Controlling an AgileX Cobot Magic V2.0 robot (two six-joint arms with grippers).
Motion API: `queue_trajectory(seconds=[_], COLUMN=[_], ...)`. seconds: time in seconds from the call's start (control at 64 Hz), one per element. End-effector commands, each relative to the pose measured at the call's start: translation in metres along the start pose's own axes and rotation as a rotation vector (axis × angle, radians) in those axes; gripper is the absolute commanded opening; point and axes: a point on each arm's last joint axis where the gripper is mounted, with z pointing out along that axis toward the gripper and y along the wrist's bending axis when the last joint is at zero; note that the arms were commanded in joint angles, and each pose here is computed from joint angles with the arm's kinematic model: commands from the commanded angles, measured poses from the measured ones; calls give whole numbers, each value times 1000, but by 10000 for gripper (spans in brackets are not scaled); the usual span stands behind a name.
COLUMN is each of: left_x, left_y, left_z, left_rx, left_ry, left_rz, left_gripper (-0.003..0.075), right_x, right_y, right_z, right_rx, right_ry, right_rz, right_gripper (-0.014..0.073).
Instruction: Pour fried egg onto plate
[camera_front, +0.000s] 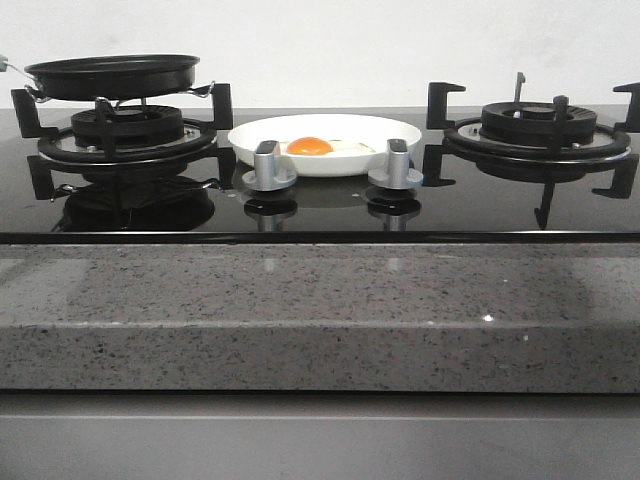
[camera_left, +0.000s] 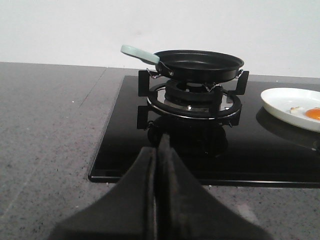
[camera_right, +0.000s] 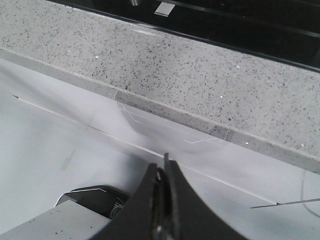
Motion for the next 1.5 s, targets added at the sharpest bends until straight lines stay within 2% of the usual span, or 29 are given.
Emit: queue_trajectory(seconds=[0.0,1.251,1.344,1.485], left_x=[-8,-3,-3,-3], left_y=[1,2,2,2], left_z=[-2,0,0,0], left_rx=[-3,-6,-6,-6], left_ry=[-169,-169,-169,-169], left_rz=[-40,-36,-36,-36], left_gripper=[-19,-19,-19,-19], right_x=[-10,-10,-4,9], right_y=[1,1,-4,-21], right_z=[-5,-5,-6,11], right_rx=[0,0,60,216], right_ry=[-69,-73,-113,-371], right_rz=[-11,-11,-43,-64], right_gripper=[-70,-70,-70,-70])
